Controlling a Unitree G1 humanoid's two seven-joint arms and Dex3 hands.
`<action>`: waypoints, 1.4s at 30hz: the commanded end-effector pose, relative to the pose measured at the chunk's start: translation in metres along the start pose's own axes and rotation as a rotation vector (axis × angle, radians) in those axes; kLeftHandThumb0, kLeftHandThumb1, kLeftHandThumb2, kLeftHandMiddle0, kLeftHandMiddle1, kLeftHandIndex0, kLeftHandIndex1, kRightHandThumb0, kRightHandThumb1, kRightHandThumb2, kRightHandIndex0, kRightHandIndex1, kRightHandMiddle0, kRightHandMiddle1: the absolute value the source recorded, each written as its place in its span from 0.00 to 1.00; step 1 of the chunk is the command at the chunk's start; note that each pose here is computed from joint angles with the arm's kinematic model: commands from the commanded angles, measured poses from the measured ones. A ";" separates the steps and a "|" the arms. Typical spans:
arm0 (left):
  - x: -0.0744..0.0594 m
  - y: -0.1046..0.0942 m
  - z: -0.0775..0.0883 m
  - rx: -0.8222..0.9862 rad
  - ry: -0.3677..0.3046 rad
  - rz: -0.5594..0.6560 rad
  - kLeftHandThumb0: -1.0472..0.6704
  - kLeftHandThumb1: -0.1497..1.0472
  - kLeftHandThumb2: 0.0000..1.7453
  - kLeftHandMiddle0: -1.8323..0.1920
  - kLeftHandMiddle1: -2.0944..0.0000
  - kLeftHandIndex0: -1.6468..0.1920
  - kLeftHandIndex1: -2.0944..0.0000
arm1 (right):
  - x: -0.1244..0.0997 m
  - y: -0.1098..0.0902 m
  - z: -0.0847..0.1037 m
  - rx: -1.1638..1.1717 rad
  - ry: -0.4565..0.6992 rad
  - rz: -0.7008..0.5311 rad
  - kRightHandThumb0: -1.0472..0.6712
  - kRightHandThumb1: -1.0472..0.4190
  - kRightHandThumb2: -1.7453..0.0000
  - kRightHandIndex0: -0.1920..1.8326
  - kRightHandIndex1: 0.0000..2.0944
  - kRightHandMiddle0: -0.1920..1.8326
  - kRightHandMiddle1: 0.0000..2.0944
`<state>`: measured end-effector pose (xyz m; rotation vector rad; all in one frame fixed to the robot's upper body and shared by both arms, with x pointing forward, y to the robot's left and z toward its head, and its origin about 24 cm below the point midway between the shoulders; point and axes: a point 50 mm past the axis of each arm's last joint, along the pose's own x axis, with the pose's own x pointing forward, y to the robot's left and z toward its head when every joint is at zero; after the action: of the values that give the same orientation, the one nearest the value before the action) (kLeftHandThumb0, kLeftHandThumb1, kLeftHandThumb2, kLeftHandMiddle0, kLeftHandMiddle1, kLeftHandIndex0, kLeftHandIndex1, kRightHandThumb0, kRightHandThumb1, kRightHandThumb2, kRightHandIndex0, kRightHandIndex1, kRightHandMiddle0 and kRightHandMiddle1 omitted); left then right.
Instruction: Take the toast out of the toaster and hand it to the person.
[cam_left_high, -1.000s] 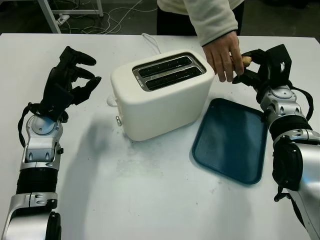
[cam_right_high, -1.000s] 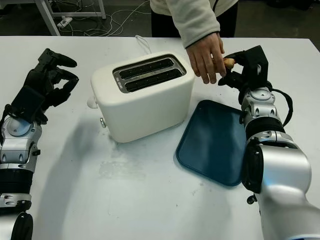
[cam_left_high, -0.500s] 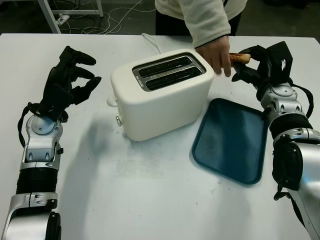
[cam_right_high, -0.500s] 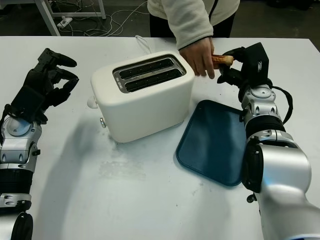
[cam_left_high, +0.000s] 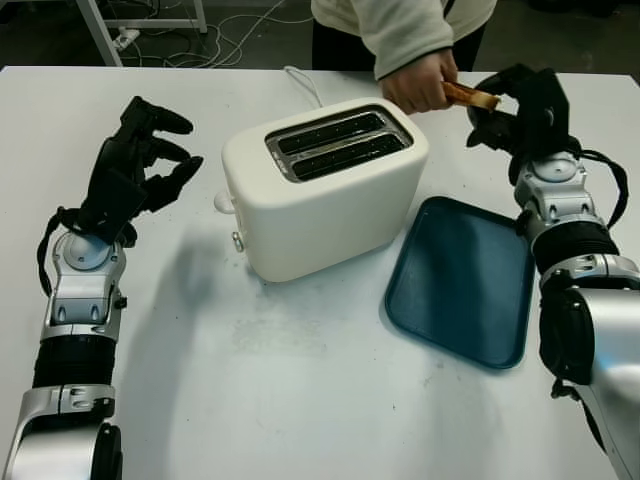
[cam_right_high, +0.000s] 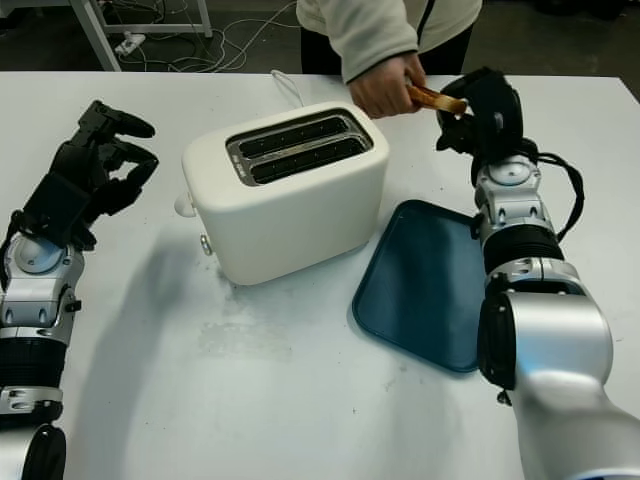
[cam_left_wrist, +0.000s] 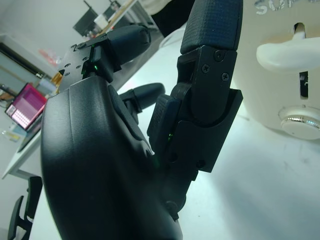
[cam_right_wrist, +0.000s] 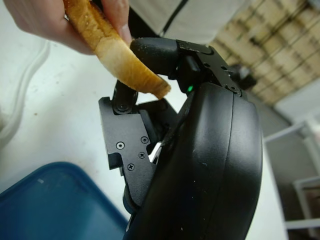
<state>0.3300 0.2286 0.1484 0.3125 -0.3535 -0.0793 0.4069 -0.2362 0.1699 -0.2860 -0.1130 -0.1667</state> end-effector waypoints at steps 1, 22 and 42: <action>0.000 0.003 0.003 0.014 -0.008 0.007 0.00 0.89 0.12 0.91 0.18 0.90 0.22 | -0.003 -0.001 -0.002 0.035 -0.030 0.007 0.41 0.09 0.71 0.44 0.83 0.28 0.80; -0.056 -0.015 -0.026 -0.162 0.133 0.131 0.00 0.89 0.07 0.85 0.17 0.85 0.17 | -0.154 0.029 -0.050 0.216 -0.128 0.270 0.10 0.09 0.43 0.16 0.00 0.17 0.00; -0.093 -0.064 -0.041 -0.410 0.104 0.138 0.00 0.89 0.05 0.80 0.20 0.73 0.28 | -0.236 0.079 -0.053 0.465 -0.024 0.289 0.14 0.09 0.47 0.09 0.00 0.10 0.00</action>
<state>0.2560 0.1935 0.0638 -0.1011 -0.2343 0.0087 0.1942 -0.1432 0.0670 0.1303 -0.1365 0.1595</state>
